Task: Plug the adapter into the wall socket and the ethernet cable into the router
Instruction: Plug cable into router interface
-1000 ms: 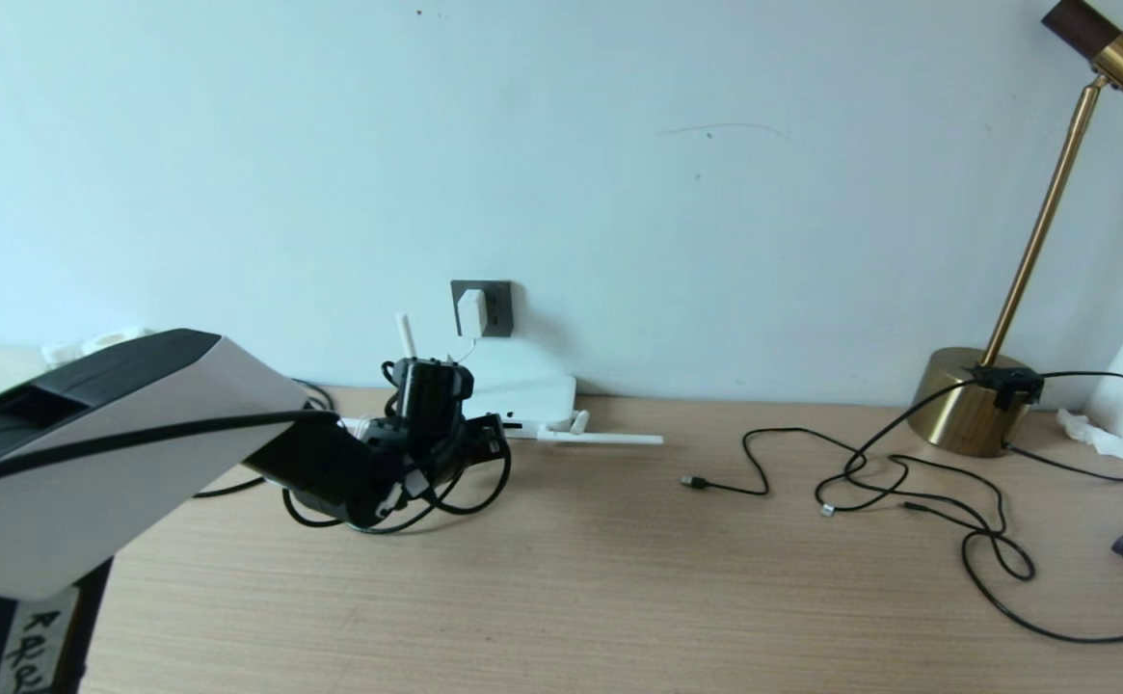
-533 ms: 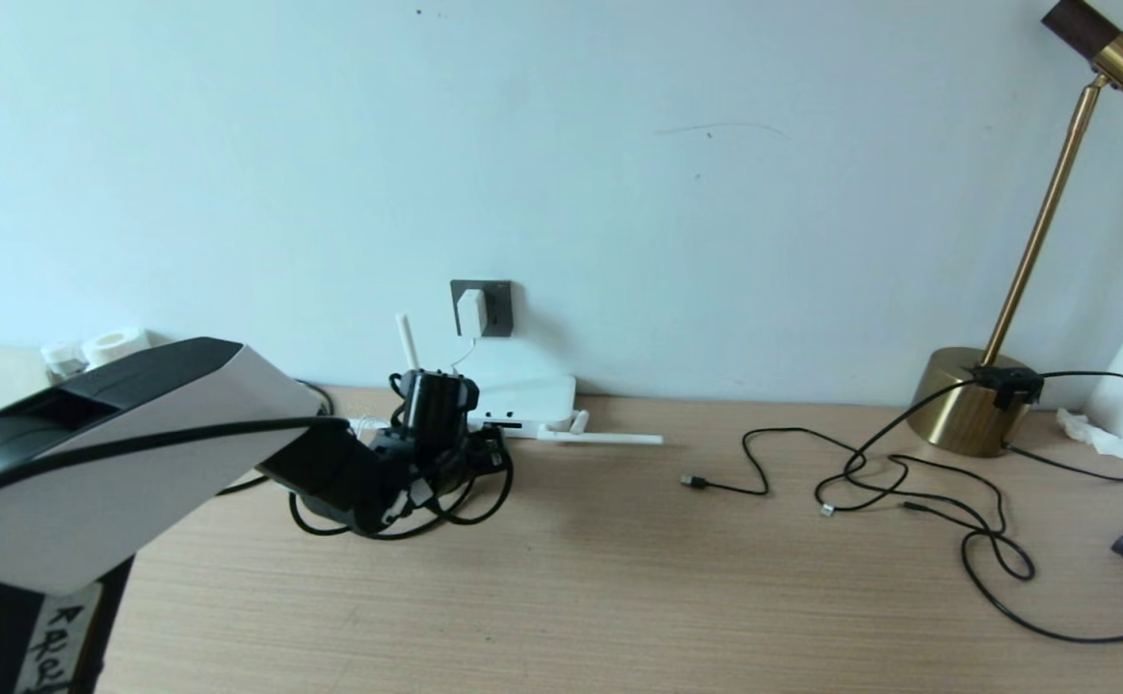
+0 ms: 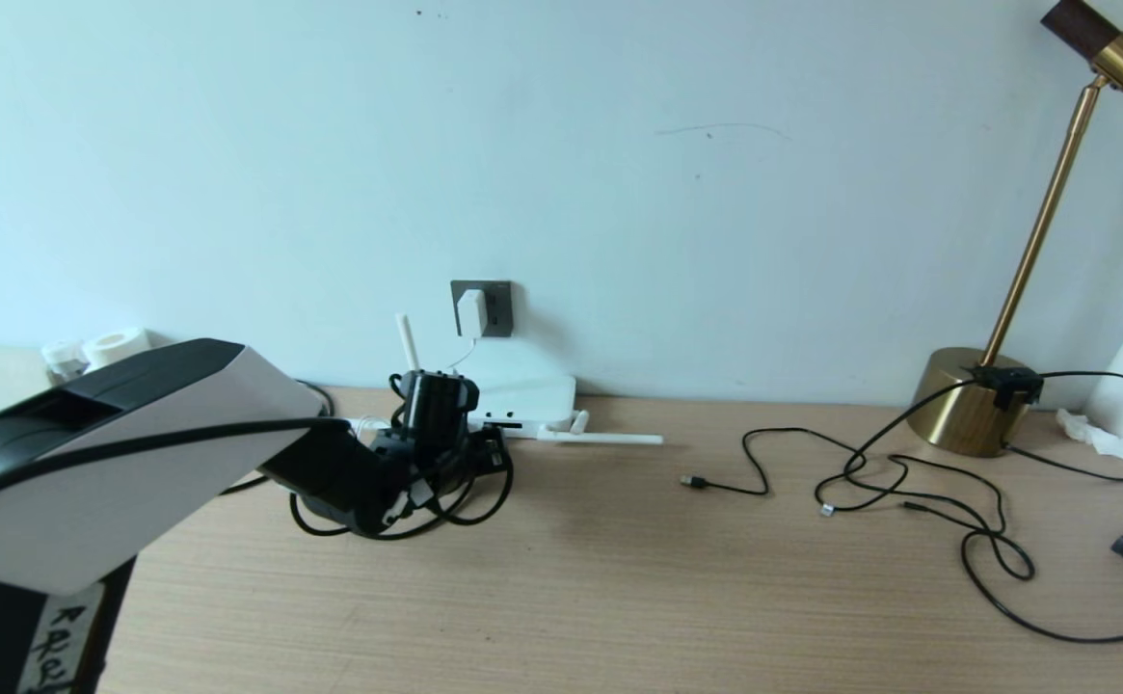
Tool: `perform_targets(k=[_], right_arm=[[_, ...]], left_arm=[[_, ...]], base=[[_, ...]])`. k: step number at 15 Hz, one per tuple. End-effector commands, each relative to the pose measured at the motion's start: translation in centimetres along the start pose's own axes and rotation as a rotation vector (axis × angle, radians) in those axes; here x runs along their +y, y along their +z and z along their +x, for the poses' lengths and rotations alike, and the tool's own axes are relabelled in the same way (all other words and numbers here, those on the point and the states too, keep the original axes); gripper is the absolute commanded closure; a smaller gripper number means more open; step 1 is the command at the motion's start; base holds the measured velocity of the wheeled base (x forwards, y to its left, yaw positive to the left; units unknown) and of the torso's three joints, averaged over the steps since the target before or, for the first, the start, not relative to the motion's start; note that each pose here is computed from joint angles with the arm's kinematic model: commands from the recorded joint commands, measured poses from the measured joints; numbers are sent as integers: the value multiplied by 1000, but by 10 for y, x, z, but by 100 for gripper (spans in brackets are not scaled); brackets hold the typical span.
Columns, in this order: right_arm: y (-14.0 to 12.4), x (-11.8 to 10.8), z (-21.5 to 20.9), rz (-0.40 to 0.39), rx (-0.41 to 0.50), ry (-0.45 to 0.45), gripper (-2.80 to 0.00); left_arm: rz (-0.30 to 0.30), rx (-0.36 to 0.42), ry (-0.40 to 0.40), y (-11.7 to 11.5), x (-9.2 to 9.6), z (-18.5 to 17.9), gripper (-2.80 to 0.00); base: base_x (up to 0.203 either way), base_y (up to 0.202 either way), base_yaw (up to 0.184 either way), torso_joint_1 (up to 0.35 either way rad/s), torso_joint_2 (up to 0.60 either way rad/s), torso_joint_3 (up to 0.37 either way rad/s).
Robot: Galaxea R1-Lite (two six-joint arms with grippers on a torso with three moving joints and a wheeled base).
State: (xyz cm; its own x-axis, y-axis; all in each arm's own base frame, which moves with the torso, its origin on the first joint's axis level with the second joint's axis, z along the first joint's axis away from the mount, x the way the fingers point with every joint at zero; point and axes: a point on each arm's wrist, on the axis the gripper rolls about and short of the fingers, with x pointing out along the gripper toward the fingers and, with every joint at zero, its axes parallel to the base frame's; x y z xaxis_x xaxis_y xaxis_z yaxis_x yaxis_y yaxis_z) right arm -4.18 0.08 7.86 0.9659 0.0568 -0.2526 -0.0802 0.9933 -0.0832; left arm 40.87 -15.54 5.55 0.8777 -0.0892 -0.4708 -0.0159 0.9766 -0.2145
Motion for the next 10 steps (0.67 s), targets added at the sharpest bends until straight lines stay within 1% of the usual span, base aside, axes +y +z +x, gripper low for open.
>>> perform_targets(k=[1, 10], right_arm=[[0, 0, 0, -1, 1, 1, 0], [0, 0, 0, -1, 2, 1, 0]], left_arm=[[-5, -10, 0, 3, 0, -2, 0], [-8, -31, -13, 11, -3, -11, 0]], base=[[0, 0, 0, 0, 0, 0], [0, 0, 0, 0, 0, 0]])
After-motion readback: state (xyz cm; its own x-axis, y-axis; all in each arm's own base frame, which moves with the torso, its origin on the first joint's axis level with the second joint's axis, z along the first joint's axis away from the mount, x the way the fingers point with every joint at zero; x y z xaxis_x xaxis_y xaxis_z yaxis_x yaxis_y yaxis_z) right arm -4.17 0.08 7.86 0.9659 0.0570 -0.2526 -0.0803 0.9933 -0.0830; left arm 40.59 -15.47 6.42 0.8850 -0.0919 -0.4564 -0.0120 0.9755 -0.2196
